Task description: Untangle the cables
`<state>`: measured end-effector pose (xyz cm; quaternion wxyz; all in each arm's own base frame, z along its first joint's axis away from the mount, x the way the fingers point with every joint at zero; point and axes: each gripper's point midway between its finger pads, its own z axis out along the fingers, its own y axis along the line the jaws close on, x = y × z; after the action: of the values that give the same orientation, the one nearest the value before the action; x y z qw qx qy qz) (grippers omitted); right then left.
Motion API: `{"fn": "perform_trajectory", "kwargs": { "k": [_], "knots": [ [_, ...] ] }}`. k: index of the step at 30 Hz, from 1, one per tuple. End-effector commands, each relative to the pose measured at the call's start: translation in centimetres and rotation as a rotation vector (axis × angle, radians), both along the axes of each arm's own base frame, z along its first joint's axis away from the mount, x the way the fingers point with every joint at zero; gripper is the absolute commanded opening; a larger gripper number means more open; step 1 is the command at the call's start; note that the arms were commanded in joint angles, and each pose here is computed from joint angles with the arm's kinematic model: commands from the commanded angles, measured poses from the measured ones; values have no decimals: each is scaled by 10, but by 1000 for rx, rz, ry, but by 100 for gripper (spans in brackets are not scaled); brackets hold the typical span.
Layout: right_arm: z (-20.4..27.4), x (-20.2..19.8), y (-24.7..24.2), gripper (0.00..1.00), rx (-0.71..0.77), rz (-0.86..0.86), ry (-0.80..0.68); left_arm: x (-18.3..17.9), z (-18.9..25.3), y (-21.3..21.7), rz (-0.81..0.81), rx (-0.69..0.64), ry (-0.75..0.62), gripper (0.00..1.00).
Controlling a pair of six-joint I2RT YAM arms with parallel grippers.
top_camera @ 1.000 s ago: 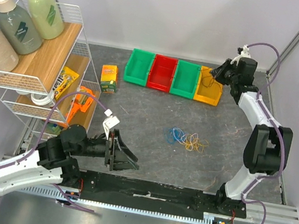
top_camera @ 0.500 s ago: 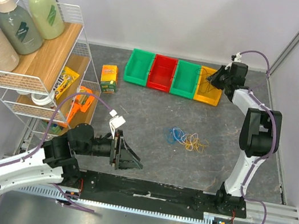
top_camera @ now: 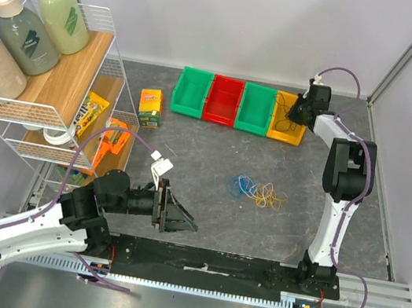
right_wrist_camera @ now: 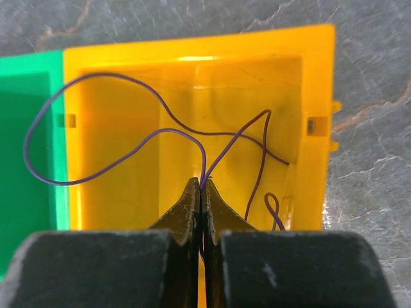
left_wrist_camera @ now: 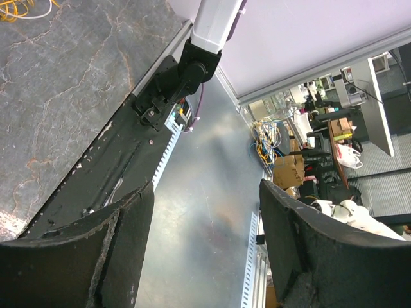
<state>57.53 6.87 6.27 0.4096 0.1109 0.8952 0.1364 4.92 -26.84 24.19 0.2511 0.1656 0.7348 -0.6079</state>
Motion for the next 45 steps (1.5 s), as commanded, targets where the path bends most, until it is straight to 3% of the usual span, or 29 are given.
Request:
{"fn": "perform_trajectory", "kwargs": {
  "k": [1, 8, 14, 18, 25, 32, 40, 45],
  "knots": [
    [-2, 3, 18, 0, -32, 58, 18, 0, 3, -4, 2, -16, 23, 73],
    [-18, 5, 24, 3, -91, 60, 102, -3, -1, -5, -1, -10, 44, 73],
    [47, 3, 27, 18, -115, 62, 38, -3, -4, -4, 8, -10, 53, 73],
    [80, -8, 10, 33, -184, 20, 22, -3, -3, -8, -6, 3, 47, 73],
    [107, -18, 2, 54, -244, 34, 0, -4, -3, -11, -17, 13, 48, 73],
    [112, -1, 40, 75, -198, 161, -76, -4, -2, -12, -12, 12, 53, 73],
    [95, 24, 77, 76, -325, 186, -107, -6, -6, -15, -14, 26, 61, 73],
    [80, 34, 75, 68, -352, 123, -93, -7, -10, -17, -13, 37, 68, 73]
  ]
}}
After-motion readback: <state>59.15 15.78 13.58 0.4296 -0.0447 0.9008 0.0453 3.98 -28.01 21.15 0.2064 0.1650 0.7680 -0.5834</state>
